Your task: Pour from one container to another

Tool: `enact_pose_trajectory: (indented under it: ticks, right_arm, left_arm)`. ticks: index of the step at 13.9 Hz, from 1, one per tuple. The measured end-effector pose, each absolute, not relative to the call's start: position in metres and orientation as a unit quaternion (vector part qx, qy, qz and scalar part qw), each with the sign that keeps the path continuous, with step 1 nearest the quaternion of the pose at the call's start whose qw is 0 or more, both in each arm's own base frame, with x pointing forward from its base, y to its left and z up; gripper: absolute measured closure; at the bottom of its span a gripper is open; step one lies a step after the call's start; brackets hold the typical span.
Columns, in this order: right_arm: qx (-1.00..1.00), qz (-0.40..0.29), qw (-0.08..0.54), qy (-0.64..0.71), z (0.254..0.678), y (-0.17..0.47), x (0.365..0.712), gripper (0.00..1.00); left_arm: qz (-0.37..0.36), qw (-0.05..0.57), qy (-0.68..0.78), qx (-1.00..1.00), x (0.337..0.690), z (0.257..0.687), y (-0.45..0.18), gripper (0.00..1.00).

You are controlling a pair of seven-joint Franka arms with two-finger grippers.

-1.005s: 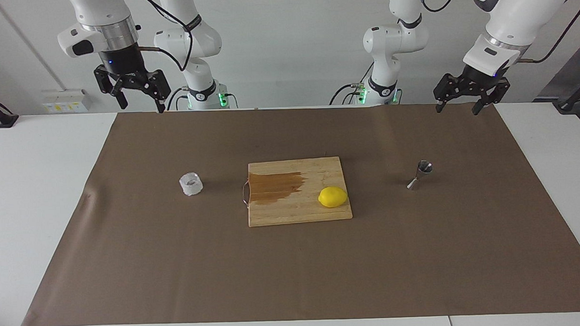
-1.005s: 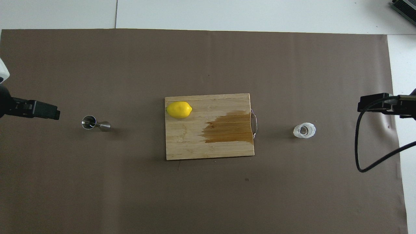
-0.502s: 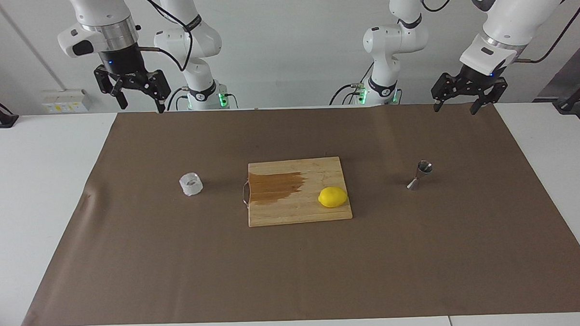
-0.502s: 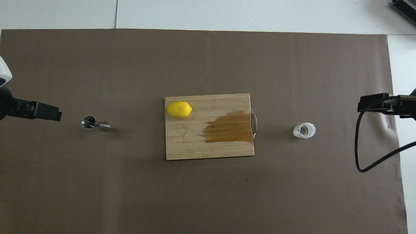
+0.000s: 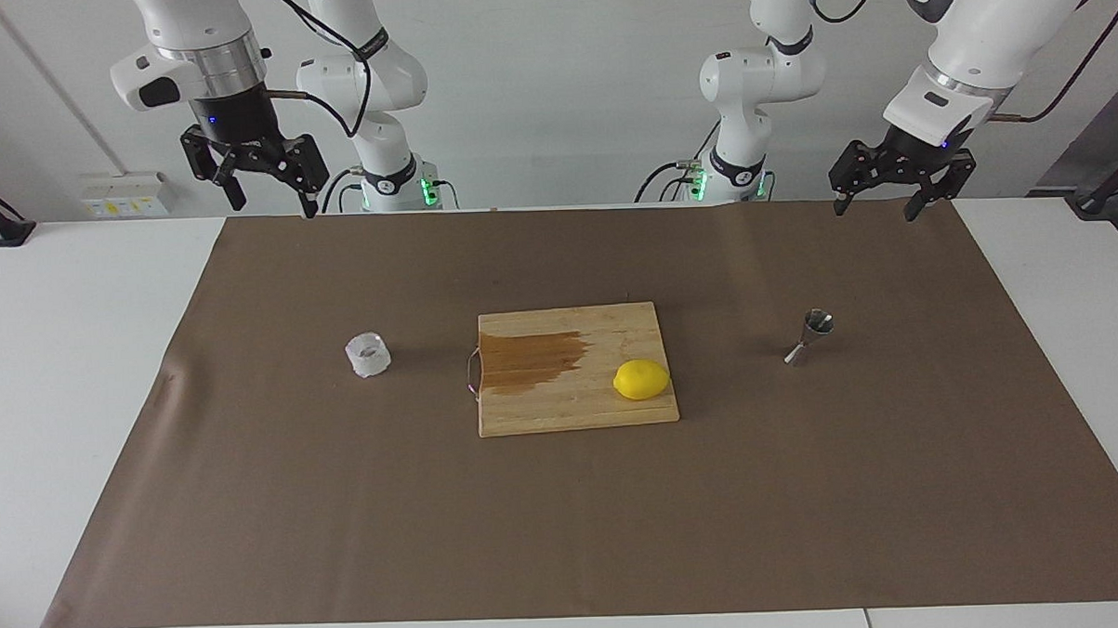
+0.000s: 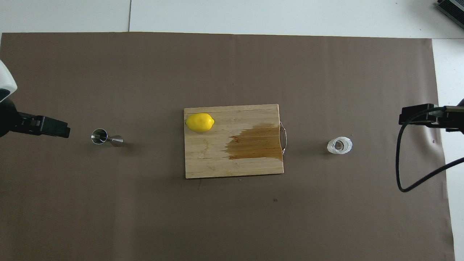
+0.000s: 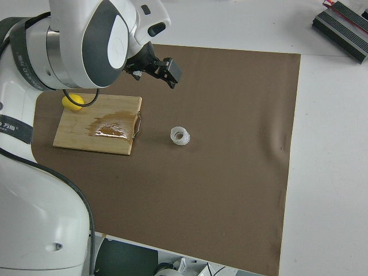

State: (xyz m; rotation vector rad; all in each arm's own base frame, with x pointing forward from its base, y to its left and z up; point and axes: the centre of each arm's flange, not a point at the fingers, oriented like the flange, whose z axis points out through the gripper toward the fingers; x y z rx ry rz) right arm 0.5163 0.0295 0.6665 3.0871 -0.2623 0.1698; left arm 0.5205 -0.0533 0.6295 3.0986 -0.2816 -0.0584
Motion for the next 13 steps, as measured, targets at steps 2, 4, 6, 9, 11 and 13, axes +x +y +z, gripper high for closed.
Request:
enact_pose_trajectory:
  ticks: [2,4,6,9,11,13]
  right_arm:
    - [0.995,0.055,0.019,-0.085,0.666,0.029,0.516,0.00]
    - [0.995,0.055,0.019,-0.085,0.666,0.029,0.516,0.00]
    - [0.995,0.055,0.019,-0.085,0.666,0.029,0.516,0.00]
    - [0.995,0.055,0.019,-0.085,0.666,0.029,0.516,0.00]
    - [0.995,0.055,0.019,-0.085,0.666,0.029,0.516,0.00]
    - [0.995,0.055,0.019,-0.085,0.666,0.029,0.516,0.00]
  left_arm:
    - [-0.033,0.000,-0.084,0.996,0.515,0.625,-0.043,0.00]
    - [-0.047,-0.004,-0.069,0.997,0.510,0.618,-0.027,0.00]
    - [-0.072,-0.004,-0.047,0.996,0.508,0.597,-0.007,0.00]
    - [-0.110,-0.007,0.057,0.992,0.517,0.555,0.016,0.00]
    - [-0.118,-0.008,0.175,0.977,0.531,0.530,0.015,0.00]
    - [-0.141,0.042,0.308,0.940,0.537,0.508,0.019,0.00]
